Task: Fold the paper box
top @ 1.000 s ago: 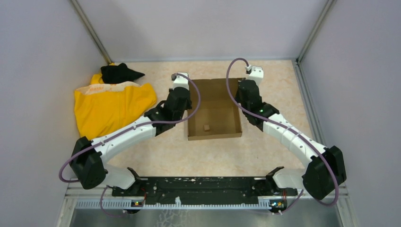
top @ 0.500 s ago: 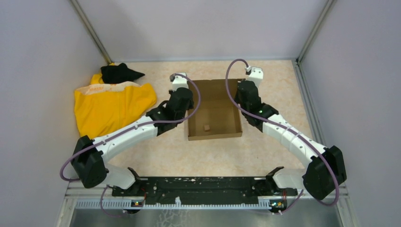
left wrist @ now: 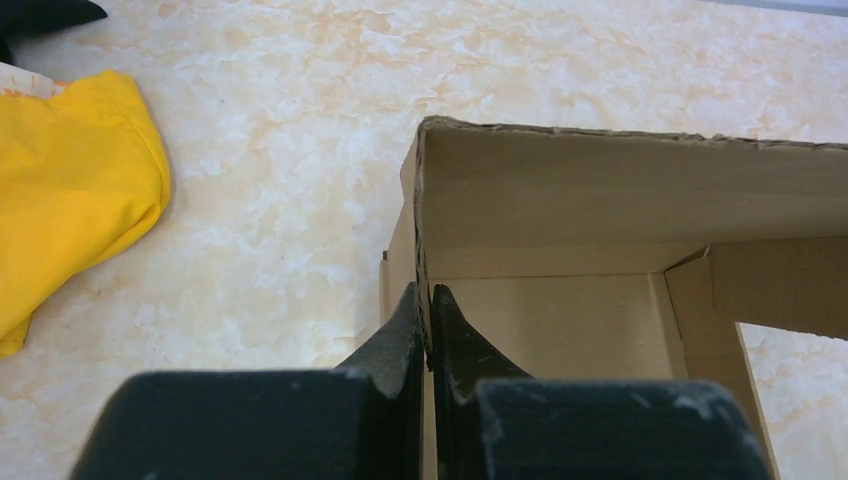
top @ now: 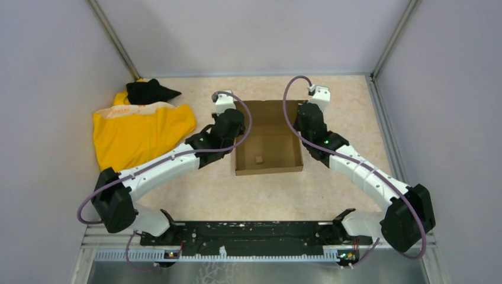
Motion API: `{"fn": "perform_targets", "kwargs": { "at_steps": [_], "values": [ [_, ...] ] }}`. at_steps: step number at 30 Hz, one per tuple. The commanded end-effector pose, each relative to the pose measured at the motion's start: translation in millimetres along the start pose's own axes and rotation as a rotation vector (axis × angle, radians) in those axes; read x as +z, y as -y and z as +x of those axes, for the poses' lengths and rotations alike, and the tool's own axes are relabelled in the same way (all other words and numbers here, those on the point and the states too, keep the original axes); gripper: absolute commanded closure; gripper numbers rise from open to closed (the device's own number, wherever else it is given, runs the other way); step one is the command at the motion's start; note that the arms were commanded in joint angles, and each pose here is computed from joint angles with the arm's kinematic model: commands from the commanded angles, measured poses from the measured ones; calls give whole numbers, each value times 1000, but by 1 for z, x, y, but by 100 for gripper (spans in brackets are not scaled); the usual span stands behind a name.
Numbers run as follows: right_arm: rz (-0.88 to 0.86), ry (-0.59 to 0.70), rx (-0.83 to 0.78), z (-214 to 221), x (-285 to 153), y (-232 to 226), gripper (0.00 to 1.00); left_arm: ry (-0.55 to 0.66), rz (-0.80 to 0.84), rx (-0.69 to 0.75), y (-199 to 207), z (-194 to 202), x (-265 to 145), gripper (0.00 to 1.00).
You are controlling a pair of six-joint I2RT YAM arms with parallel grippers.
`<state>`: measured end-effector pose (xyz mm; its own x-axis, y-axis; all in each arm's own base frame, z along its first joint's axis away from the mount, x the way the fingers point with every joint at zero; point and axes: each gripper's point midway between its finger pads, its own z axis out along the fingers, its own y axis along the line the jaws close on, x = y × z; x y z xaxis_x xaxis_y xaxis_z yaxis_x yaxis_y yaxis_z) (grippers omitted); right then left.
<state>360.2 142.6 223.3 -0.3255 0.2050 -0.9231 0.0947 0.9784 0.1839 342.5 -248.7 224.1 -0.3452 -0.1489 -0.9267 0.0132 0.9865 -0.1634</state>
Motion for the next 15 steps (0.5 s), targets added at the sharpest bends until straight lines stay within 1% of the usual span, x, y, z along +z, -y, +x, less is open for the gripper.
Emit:
{"fn": "perform_targets", "kwargs": {
  "at_steps": [1,8,15],
  "values": [
    [-183,-58,46,15,-15,-43,100,-142,173,-4,47,38,-11,99],
    [-178,-53,49,14,-16,-41,100,-137,172,-7,55,32,-8,98],
    [-174,-51,49,17,-16,-38,100,-137,163,1,57,40,-8,99]
  ]
}}
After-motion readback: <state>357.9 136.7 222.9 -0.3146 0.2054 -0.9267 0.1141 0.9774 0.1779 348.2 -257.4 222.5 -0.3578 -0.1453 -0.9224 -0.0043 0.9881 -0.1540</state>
